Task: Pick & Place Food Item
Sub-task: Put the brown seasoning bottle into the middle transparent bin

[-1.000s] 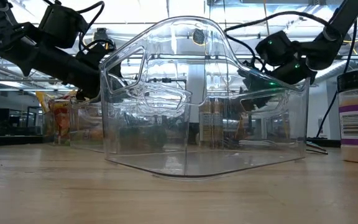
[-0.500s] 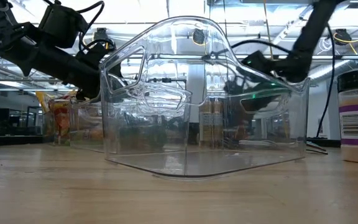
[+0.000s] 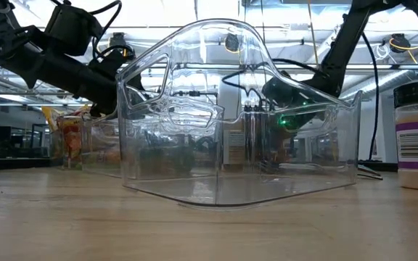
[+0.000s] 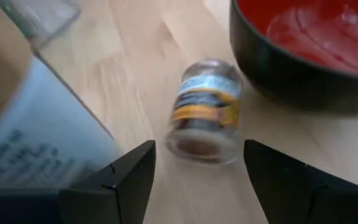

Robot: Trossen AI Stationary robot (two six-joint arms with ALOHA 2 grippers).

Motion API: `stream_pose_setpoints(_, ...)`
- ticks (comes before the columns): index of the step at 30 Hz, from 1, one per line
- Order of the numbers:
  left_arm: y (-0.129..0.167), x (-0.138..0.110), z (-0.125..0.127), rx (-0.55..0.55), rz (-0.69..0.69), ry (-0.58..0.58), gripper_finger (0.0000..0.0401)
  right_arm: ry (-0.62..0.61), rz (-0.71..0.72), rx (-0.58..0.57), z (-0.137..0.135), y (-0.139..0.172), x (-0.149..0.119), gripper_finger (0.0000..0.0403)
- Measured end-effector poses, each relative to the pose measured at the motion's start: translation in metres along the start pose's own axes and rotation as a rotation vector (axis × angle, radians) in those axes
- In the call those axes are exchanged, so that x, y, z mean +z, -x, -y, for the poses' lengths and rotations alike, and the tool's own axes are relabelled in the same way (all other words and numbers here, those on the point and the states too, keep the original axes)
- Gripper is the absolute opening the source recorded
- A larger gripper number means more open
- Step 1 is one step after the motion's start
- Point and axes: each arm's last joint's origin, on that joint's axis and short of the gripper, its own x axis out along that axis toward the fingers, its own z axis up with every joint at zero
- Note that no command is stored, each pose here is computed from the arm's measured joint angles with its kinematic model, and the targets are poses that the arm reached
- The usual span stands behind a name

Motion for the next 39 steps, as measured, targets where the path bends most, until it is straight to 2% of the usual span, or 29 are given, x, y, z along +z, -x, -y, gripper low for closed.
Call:
stream_pose_setpoints(12,0.000,0.000,0.000,-0.001,-0.001,-0.003,0.0306,0.068,0.011,0.085,-0.027,0.000,0.008,0.0235)
stream_pose_setpoints(24,0.000,0.000,0.000,-0.002,-0.001,-0.001,0.0306,0.079,-0.008,0.139,-0.051,-0.004,0.007,0.0242)
stream_pose_setpoints(33,0.000,0.000,0.000,-0.002,-0.002,-0.001,0.0306,0.083,-0.011,-0.030,-0.050,-0.004,0.008,0.0263)
stream_pose_setpoints(39,0.000,0.000,0.000,-0.002,-0.001,0.000,0.0306,0.021,0.021,-0.012,-0.051,-0.002,0.018,0.0287)
